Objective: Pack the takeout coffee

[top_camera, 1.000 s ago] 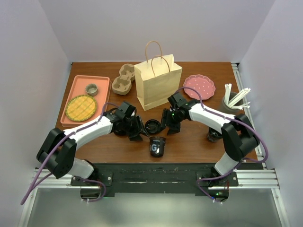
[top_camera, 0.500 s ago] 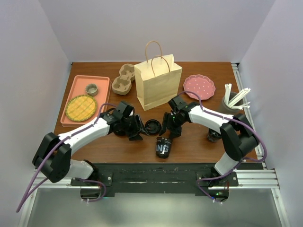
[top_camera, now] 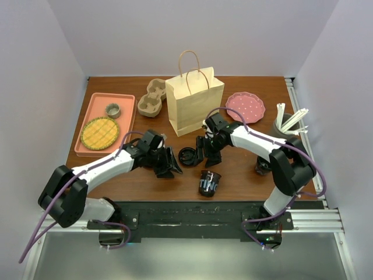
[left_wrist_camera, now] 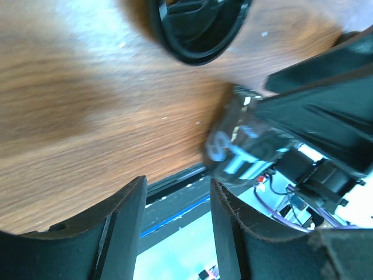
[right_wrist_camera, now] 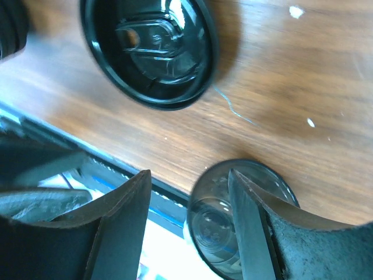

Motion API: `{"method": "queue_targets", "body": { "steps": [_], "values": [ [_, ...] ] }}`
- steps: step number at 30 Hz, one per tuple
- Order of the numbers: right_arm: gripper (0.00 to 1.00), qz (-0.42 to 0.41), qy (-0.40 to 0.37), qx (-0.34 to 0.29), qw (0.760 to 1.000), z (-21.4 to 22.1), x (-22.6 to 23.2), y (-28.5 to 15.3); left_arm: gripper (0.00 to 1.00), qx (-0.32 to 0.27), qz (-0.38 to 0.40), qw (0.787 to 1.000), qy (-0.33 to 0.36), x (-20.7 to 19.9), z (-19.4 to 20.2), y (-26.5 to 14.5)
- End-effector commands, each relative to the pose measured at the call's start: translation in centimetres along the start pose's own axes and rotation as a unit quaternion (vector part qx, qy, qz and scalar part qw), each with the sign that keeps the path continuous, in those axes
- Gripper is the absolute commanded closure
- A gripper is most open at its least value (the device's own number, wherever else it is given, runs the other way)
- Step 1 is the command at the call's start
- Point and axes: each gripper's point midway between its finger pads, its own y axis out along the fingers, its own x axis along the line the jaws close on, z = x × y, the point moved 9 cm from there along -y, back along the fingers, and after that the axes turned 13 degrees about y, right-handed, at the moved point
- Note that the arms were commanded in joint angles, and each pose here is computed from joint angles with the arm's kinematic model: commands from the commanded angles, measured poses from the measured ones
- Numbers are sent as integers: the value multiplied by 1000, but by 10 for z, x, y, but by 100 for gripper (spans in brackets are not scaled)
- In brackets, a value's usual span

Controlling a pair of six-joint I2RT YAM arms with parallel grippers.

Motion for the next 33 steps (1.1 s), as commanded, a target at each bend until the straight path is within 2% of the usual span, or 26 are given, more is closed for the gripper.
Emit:
{"method": "queue_targets", "body": {
  "steps": [1,5,8,11,12,15,17,20,22,24,26,28,29,30,32,33],
  "values": [
    [39,-25,-86,59,994,-1,1,-9,48,-3,23,999,28,-1,6,-6],
    [39,-5,-142,106,984,1,-17,-12,48,2,16,999,38,3,9,-7],
    [41,-6,-144,133,981,0,-31,-18,48,-1,17,999,40,4,11,-8],
    [51,-7,-142,144,979,1,-42,-25,48,-2,17,999,41,6,14,-9],
    [59,-13,-136,153,979,1,-45,-28,48,-3,19,999,43,6,14,-11],
    [77,-23,-140,157,977,3,-47,-33,48,-3,17,999,45,9,17,-10],
    [80,-46,-137,169,975,8,-45,-34,48,-2,18,999,45,11,19,-10],
    [80,-64,-120,188,973,16,-48,-32,48,-2,20,999,49,11,19,-11],
    [76,-63,-108,195,973,25,-54,-32,48,-4,21,998,55,10,19,-12],
    [65,-67,-100,196,973,32,-60,-33,48,-9,16,998,58,10,18,-13],
    [64,-65,-89,195,975,36,-62,-33,48,-11,15,998,63,10,18,-14],
    [73,-68,-86,187,976,39,-62,-35,48,-11,14,998,65,11,19,-13],
    [85,-71,-90,179,977,39,-60,-37,48,-12,14,998,65,11,18,-14],
    [90,-79,-94,169,978,37,-56,-41,48,-12,14,998,65,11,18,-13],
    [100,-81,-98,151,980,32,-48,-49,48,-15,14,997,70,11,18,-14],
    [100,-84,-110,126,982,24,-36,-58,48,-20,11,997,73,10,16,-15]
  ]
}}
